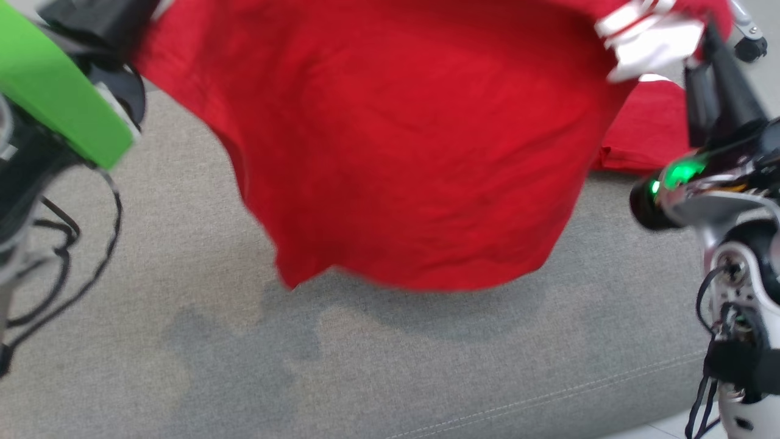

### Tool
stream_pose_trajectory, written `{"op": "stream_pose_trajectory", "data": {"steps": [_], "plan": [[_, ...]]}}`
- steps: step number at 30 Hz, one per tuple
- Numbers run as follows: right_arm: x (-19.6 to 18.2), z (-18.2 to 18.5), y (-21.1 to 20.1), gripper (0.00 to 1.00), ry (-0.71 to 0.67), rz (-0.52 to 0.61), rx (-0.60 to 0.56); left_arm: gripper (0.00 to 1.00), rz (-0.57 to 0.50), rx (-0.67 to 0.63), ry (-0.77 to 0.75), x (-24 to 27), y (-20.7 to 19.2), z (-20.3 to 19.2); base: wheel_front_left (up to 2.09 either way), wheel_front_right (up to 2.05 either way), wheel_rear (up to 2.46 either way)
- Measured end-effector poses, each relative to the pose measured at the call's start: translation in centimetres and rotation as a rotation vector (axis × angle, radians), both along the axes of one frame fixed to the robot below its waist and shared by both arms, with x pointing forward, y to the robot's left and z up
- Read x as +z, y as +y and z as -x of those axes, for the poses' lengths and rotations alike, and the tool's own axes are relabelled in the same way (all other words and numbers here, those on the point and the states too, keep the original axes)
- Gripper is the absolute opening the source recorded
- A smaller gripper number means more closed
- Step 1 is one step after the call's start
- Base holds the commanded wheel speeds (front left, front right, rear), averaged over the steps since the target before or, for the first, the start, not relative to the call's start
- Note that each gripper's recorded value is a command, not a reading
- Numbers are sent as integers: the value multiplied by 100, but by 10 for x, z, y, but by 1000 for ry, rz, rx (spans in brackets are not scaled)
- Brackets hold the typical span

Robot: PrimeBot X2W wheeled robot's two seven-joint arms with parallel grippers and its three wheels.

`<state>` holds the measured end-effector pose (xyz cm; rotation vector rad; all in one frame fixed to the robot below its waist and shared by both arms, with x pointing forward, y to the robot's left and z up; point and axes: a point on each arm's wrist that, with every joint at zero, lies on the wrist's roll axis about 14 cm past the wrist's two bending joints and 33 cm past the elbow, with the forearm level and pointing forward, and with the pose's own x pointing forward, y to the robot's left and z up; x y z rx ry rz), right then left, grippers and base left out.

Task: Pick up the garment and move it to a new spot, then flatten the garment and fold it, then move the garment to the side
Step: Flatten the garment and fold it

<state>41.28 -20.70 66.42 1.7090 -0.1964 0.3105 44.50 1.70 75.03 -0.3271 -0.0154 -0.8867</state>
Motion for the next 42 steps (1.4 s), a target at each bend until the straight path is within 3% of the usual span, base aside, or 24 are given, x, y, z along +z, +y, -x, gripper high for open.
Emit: {"op": "stream_pose_trajectory", "data": {"steps": [10,18,19,21,23,24,26,29,35,39,40,42], "plan": [[-117,6,16,0,349,-6,-16,0,-107,-96,469,-152,-30,12,0,0,0],[-205,16,-11,0,621,22,-124,0,-91,-110,564,-186,-40,9,0,0,0],[-213,18,-14,12,649,34,-136,0,-83,-111,566,-187,-42,9,0,0,0],[-228,22,-18,18,697,63,-146,0,-76,-112,575,-191,-43,7,0,0,0],[-237,23,-18,35,727,79,-144,0,-83,-110,591,-199,-44,7,0,0,0],[-241,23,-18,48,739,90,-144,0,-84,-103,598,-203,-43,6,0,0,0],[-241,19,-22,100,740,105,-160,0,-98,-82,598,-210,-40,3,0,0,0],[-230,6,-31,100,707,116,-196,0,-102,-38,577,-213,-34,-5,0,0,0],[-201,-14,-45,100,621,366,-222,0,-94,20,545,-212,-25,-17,0,0,0],[-194,-14,-56,100,584,689,-215,0,-89,47,533,-212,-21,-22,0,0,0],[-196,-11,-50,100,560,833,-160,0,-88,49,537,-213,-21,-22,0,0,0],[-202,-6,-32,100,518,990,-58,0,-87,51,540,-214,-21,-23,0,0,0]]}}
